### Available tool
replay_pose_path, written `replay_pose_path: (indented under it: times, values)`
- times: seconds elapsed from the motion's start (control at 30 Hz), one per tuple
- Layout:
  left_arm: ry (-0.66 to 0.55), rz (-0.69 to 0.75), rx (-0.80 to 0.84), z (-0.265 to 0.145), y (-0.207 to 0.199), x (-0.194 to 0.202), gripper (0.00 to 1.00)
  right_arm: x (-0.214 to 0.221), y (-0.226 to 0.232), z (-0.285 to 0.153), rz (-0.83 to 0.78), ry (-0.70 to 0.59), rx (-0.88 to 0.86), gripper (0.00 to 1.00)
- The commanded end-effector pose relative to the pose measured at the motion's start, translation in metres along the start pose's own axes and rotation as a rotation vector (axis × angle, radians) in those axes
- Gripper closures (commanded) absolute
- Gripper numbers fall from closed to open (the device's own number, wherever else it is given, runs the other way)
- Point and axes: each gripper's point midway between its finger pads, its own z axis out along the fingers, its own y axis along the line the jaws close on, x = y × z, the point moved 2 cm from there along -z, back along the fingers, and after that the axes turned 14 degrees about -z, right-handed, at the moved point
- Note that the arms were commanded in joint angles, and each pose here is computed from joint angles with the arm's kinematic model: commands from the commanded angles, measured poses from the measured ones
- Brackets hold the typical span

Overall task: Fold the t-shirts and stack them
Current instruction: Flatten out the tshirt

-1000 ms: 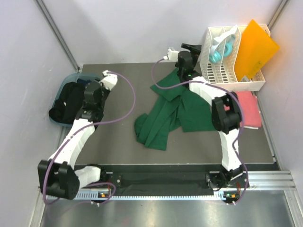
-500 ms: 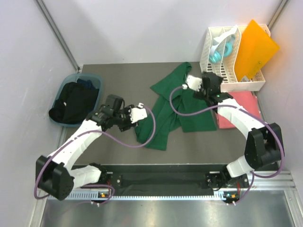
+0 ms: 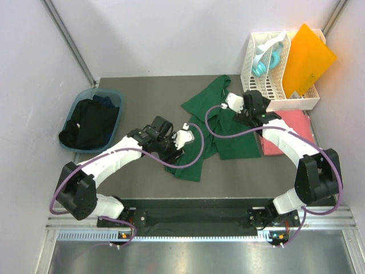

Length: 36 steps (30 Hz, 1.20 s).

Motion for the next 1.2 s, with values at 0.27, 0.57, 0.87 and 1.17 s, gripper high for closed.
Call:
replay_pose_path:
  times: [0.27, 0.57, 0.87, 1.17]
  values:
    - [0.013, -0.112, -0.007, 0.019, -0.043, 0.023, 0.45, -0.020, -0.011, -0.004, 0.061, -0.046, 0.016, 0.12]
    - [0.103, -0.126, -0.046, 0.049, -0.040, 0.034, 0.46, -0.036, -0.020, -0.002, 0.081, -0.072, 0.026, 0.12]
    - [0.142, -0.113, -0.133, 0.069, -0.025, 0.034, 1.00, -0.044, -0.028, -0.008, 0.100, -0.091, 0.043, 0.13]
    - [0.089, -0.052, -0.221, 0.033, -0.013, -0.021, 1.00, -0.045, -0.014, -0.007, 0.081, -0.097, 0.020, 0.13]
